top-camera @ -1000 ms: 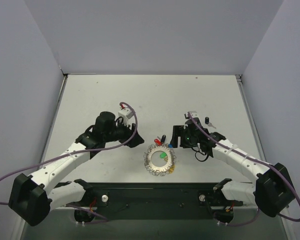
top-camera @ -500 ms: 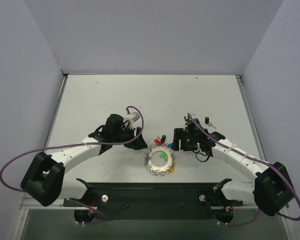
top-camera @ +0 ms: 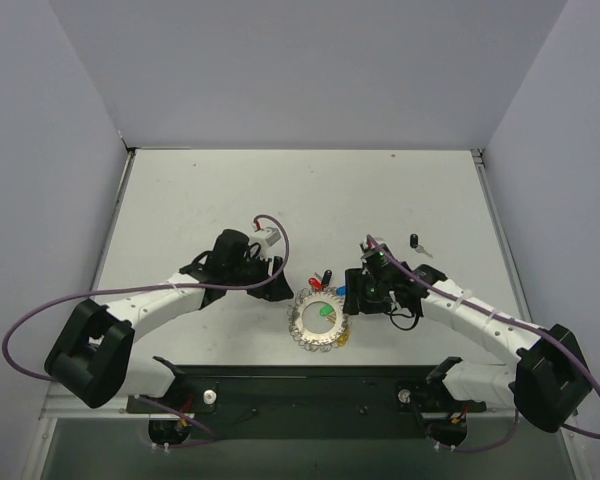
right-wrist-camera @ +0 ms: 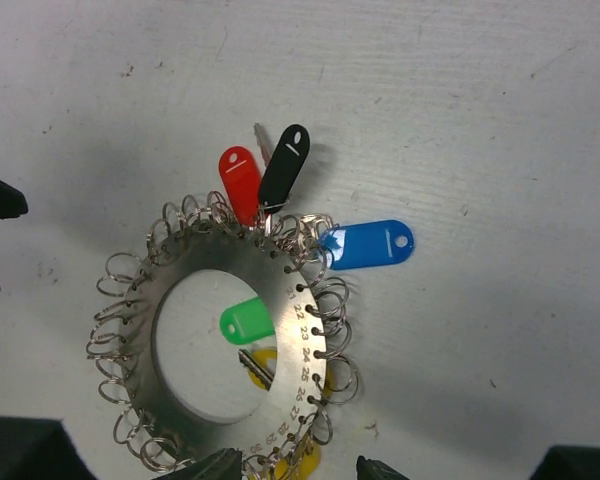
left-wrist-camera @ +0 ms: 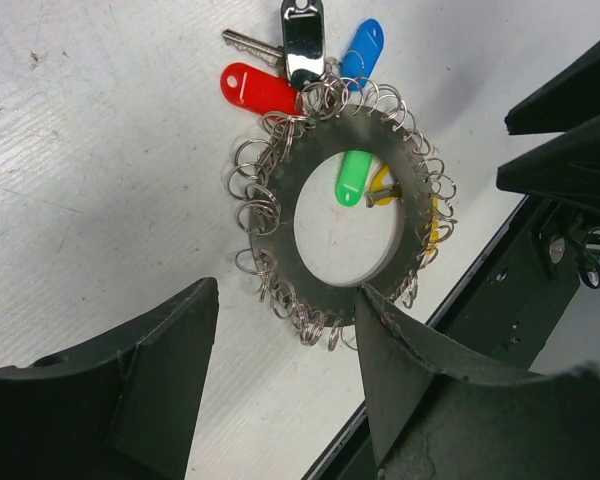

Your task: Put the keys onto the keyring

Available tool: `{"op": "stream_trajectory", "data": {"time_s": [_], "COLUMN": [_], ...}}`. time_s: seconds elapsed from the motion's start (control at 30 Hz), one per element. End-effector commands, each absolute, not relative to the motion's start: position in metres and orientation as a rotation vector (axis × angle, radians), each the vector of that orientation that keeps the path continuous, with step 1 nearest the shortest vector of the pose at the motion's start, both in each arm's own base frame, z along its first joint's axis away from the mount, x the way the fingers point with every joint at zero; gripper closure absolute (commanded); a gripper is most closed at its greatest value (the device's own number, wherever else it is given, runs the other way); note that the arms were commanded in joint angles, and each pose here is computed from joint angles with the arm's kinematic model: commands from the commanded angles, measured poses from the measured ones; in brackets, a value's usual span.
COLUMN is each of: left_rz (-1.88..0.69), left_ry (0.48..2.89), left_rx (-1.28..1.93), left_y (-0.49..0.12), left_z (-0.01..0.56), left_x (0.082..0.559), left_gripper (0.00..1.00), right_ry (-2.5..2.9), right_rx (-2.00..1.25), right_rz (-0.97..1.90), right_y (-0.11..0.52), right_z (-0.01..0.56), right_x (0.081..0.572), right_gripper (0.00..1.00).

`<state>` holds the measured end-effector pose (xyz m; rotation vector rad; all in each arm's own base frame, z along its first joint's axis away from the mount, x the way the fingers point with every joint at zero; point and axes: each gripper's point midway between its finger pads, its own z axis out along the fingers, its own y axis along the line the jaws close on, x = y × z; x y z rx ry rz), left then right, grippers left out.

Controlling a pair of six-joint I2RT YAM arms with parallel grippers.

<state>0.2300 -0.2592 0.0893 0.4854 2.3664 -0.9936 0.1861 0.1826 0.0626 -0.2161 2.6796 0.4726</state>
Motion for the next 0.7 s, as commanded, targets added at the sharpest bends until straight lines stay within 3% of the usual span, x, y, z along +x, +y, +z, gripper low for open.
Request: {"op": "stream_trajectory", "data": {"time_s": [0.0,0.4,0.67], "left_rz": [-0.969,-1.004,-1.015], "left_ry": [2.339,2.337,2.325], "left_rx": [0.513,0.545,0.551], "left_y": [-0.260,-0.268,-0.268], "left_z": [0.094,0.091,0.095], "left_x": [0.240,0.241,0.239], "left_gripper": [0.34,0.35,0.35], "right_ry": [2.697,2.708,2.731], "right_rx": [-0.238,-0.256,-0.264], "right_rz": [0.456,0.406,0.367], "right_y": [0.188,0.186,0.188], "right_z": [0.075,0.066,0.055], "right_x": [0.176,0.166,0.171], "right_gripper": [0.52,0.54,0.66]}}
